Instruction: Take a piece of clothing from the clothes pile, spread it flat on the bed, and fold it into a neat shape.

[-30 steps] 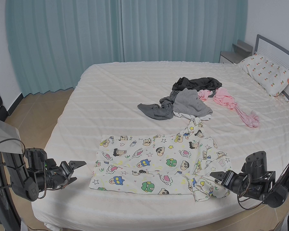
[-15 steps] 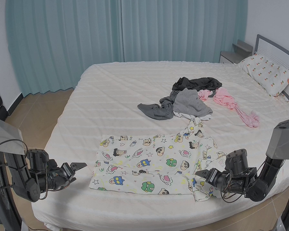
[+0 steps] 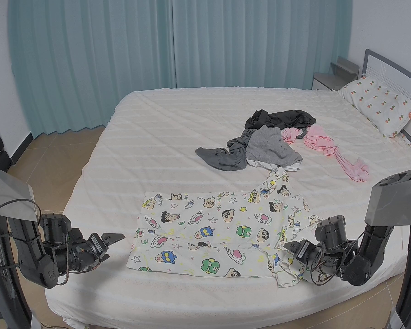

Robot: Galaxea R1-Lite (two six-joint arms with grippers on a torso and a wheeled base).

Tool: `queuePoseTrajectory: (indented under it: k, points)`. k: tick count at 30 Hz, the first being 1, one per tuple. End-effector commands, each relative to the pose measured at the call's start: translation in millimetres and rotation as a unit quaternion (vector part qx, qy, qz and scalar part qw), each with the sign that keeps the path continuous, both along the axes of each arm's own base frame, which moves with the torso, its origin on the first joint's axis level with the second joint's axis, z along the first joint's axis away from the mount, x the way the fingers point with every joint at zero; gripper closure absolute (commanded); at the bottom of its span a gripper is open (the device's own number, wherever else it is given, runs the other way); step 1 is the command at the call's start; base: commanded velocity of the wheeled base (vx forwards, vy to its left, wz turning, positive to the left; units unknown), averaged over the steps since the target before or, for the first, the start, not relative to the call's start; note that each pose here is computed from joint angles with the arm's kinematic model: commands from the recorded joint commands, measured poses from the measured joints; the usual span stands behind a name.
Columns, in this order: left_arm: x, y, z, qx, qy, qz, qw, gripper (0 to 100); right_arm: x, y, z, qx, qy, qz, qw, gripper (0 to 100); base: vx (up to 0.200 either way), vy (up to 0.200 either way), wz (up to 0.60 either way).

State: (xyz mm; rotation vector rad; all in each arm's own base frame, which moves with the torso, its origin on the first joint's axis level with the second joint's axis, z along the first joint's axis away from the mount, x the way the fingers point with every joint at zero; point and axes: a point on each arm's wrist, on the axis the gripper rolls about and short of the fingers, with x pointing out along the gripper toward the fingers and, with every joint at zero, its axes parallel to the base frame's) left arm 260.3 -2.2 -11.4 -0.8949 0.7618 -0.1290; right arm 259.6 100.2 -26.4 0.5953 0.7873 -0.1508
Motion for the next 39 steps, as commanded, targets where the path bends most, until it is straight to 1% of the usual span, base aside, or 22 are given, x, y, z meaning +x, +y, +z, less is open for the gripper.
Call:
queuePoseTrajectory:
  k: [1,7,11,18,22,23,24,26,27,29,30,31,32,33,34,35,36,39]
  points:
    - [0.0,0.2,-0.4,0.000,0.001,0.000,1.0000,0,-7.0,-11.4,-5.1,-0.016,0.018,-0.014,0.9996,0,0.000,0.000,0.00]
    - [0.0,0.2,-0.4,0.000,0.001,0.000,1.0000,0,-8.5,-35.1,-6.5,-0.020,0.008,-0.055,0.9983,0,0.000,0.000,0.00]
    - [0.0,0.2,-0.4,0.000,0.001,0.001,1.0000,0,-9.6,-47.3,-11.3,-0.017,0.010,-0.073,0.9971,0,0.000,0.000,0.00]
    - [0.0,0.2,-0.4,0.000,0.001,0.001,1.0000,0,-19.5,-60.1,-8.2,-0.005,-0.002,-0.086,0.9963,0,0.000,0.000,0.00]
    - [0.0,0.2,-0.4,0.000,0.001,0.001,1.0000,0,-28.0,-76.4,-5.7,-0.014,-0.006,-0.103,0.9945,0,0.000,0.000,0.00]
    - [0.0,0.2,-0.4,0.000,0.001,0.001,1.0000,0,-28.0,-76.4,-5.7,-0.014,-0.006,-0.103,0.9945,0,0.000,0.000,0.00]
    - [0.0,0.2,-0.4,0.000,0.001,0.001,1.0000,0,-30.8,-83.6,-3.1,-0.010,-0.014,-0.103,0.9946,0,0.000,0.000,0.00]
    - [0.0,0.2,-0.4,0.000,0.001,0.001,1.0000,0,-32.8,-90.0,2.5,0.001,-0.032,-0.092,0.9952,0,0.000,0.000,0.00]
    - [0.0,0.2,-0.4,0.000,0.001,0.001,1.0000,0,-34.4,-92.9,4.9,0.008,-0.043,-0.078,0.9960,0,0.000,0.000,0.00]
    - [0.0,0.2,-0.4,0.000,0.001,0.001,1.0000,0,-35.3,-99.6,6.8,0.011,-0.052,-0.032,0.9981,0,0.000,0.000,0.00]
    - [0.0,0.2,-0.4,0.000,0.001,0.001,1.0000,0,-34.9,-100.1,6.9,0.011,-0.053,-0.028,0.9981,0,0.000,0.000,0.00]
    - [0.0,0.2,-0.4,0.000,0.001,0.000,1.0000,0,-32.8,-108.5,5.4,0.010,-0.057,0.019,0.9981,0,0.000,0.000,0.00]
    - [0.0,0.2,-0.4,-0.001,0.001,0.001,1.0000,0,-29.3,-113.2,4.4,0.015,-0.068,0.058,0.9959,0,0.000,0.000,0.00]
    - [0.0,0.2,-0.4,-0.001,0.001,0.001,1.0000,0,-27.6,-116.1,3.5,0.020,-0.075,0.080,0.9938,0,0.000,0.000,0.00]
    - [0.0,0.2,-0.4,0.000,0.001,0.000,1.0000,0,-23.8,-119.4,1.6,0.032,-0.086,0.116,0.9889,0,0.000,0.000,0.00]
    - [0.0,0.2,-0.4,-0.001,0.001,0.001,1.0000,0,-22.0,-120.3,0.3,0.036,-0.091,0.132,0.9864,0,0.000,0.000,0.00]
    - [0.4,0.2,-0.3,0.000,0.000,0.000,1.0000,0,-16.2,-121.3,-3.6,0.038,-0.100,0.155,0.9821,0,0.000,0.000,0.00]
    - [0.4,0.2,-0.3,-0.001,0.000,0.000,1.0000,0,-2.0,-121.1,-19.7,0.028,-0.101,0.168,0.9802,0,0.000,0.000,0.00]
